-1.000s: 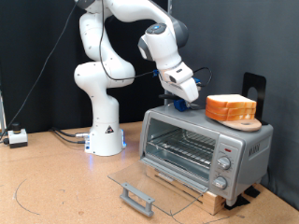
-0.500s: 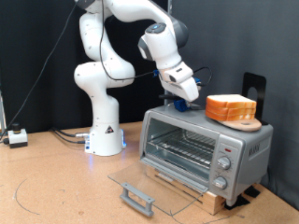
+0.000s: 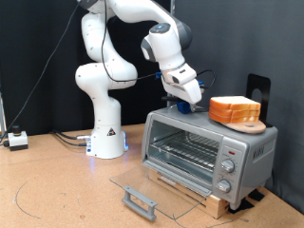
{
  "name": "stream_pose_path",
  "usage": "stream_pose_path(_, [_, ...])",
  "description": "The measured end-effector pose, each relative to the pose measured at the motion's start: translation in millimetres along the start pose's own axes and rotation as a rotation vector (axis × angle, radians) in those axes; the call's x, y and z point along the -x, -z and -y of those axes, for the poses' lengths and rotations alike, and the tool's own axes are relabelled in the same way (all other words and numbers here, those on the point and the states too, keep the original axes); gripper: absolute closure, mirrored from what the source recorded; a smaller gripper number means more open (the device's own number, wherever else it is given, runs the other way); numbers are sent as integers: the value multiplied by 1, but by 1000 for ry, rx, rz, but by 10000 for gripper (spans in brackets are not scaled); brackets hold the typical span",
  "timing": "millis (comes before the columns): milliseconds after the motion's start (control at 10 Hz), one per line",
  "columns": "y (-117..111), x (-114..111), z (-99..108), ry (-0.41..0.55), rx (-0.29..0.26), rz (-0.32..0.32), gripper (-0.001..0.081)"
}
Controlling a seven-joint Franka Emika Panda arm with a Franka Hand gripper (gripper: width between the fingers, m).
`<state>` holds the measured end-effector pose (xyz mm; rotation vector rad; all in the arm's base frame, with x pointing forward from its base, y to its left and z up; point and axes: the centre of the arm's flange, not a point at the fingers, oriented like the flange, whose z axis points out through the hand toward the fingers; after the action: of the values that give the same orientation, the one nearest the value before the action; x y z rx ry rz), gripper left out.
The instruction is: Make a piece of toast with the oven
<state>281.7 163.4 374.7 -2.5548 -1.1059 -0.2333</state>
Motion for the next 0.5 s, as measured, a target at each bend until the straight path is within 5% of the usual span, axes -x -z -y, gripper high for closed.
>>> stream_pose_path(500, [0, 0, 1, -15, -9, 8, -3])
